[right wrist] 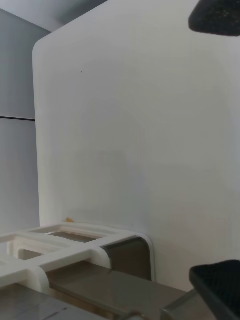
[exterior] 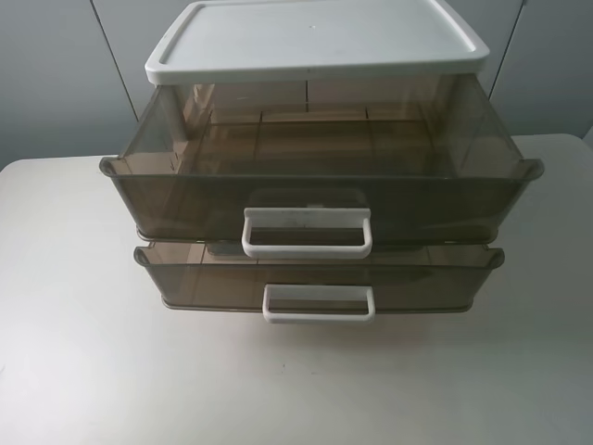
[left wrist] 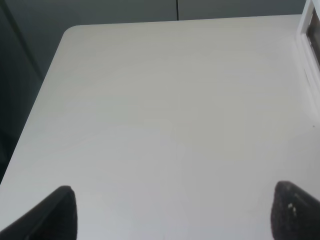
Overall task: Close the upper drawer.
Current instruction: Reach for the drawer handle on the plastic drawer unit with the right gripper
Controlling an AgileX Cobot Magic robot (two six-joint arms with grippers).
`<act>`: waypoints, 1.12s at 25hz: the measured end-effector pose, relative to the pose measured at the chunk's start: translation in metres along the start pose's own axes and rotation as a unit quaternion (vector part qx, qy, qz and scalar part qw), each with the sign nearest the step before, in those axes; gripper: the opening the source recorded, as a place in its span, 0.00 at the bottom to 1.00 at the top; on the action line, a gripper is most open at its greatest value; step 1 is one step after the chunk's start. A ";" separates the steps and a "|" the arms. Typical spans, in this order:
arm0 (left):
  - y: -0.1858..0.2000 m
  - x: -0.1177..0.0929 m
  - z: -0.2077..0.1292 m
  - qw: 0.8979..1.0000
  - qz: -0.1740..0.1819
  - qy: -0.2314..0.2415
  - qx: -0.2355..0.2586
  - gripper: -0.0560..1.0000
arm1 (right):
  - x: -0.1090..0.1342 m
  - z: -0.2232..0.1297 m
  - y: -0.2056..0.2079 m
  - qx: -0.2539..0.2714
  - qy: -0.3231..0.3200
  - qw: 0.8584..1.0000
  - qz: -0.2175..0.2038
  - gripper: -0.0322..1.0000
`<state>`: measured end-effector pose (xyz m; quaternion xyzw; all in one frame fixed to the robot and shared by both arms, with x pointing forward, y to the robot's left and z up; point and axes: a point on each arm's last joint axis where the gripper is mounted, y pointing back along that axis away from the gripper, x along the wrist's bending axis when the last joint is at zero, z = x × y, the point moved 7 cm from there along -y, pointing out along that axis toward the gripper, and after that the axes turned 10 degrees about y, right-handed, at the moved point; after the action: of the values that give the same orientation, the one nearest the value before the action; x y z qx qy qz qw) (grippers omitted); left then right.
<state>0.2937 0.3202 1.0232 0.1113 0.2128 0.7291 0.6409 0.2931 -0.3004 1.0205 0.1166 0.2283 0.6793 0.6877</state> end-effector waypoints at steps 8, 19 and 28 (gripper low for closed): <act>0.000 0.000 0.000 1.000 0.000 0.000 0.000 0.76 | 0.000 0.000 0.000 0.000 0.000 1.000 0.000 0.69; 0.000 0.000 0.000 1.000 0.000 0.000 0.000 0.76 | -0.018 0.024 0.005 0.030 0.014 0.999 -0.036 0.69; 0.000 0.000 0.000 1.000 0.000 0.000 0.000 0.76 | -0.015 0.099 -0.050 0.049 0.117 0.992 0.022 0.69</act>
<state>0.2937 0.3202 1.0232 0.1113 0.2128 0.7291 0.6409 0.3843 -0.3024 1.0857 0.0755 0.3376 0.6910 0.6347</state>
